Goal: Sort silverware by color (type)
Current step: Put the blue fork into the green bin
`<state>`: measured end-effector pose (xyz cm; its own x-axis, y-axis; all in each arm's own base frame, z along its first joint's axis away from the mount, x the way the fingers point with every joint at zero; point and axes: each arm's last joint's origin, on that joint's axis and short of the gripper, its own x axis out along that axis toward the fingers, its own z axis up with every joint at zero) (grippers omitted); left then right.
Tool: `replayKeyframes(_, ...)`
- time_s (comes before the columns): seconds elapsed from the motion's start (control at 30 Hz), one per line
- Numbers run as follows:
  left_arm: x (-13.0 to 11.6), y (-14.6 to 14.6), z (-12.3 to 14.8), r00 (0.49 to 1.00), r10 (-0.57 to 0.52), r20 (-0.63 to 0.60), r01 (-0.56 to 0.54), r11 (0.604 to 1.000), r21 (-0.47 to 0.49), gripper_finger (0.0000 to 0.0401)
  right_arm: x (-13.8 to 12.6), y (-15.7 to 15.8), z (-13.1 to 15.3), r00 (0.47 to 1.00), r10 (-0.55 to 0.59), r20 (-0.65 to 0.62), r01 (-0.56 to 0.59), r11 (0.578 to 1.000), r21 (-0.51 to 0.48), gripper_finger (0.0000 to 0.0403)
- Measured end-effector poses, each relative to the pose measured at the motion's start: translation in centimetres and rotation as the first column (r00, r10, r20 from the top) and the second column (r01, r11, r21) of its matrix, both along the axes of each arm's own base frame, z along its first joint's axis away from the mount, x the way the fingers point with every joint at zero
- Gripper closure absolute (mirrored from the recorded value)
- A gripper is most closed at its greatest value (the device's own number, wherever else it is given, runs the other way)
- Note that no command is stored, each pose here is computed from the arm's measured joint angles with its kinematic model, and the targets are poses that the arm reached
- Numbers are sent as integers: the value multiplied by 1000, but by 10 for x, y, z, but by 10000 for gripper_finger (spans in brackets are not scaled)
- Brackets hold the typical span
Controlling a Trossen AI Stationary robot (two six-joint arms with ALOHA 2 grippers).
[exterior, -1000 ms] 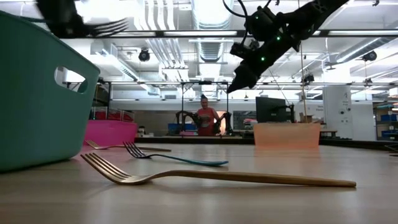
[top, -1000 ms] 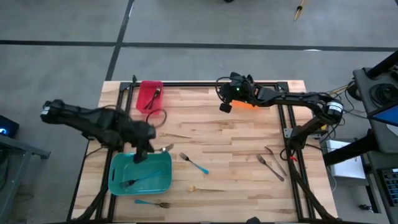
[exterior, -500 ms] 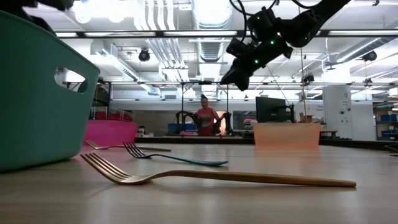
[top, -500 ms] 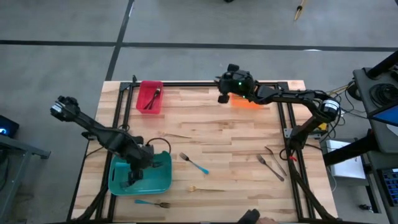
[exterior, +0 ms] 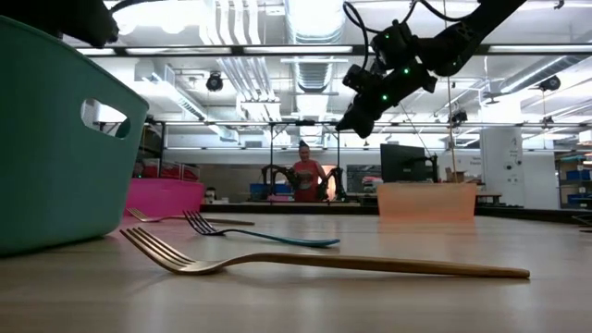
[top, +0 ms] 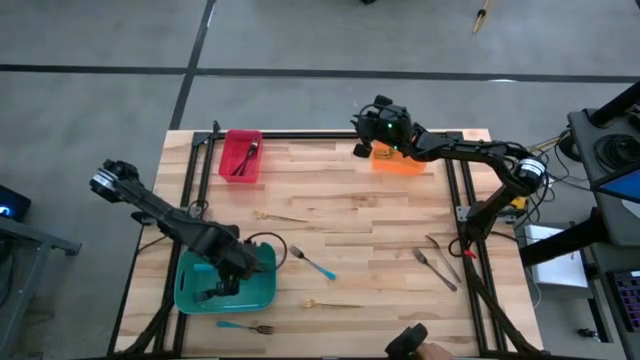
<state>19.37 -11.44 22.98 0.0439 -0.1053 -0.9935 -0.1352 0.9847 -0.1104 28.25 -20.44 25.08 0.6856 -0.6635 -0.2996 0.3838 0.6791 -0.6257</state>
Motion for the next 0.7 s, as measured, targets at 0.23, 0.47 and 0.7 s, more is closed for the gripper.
replayKeyframes(0.23, 2, -4, -17, 998, -3, 55, 5, 999, -32, 401, 0, 0, 0, 1000, 0, 2, 0, 1000, 1, 344)
replayKeyframes(0.47, -9, 4, -41, 999, -17, 33, 16, 1000, 19, 401, 0, 0, 0, 1000, 1, 3, -1, 1000, 2, 344)
replayKeyframes(0.7, -21, 11, -68, 998, -40, 45, 39, 999, 17, 401, 0, 0, 0, 1000, 0, 6, 0, 1000, 4, 345)
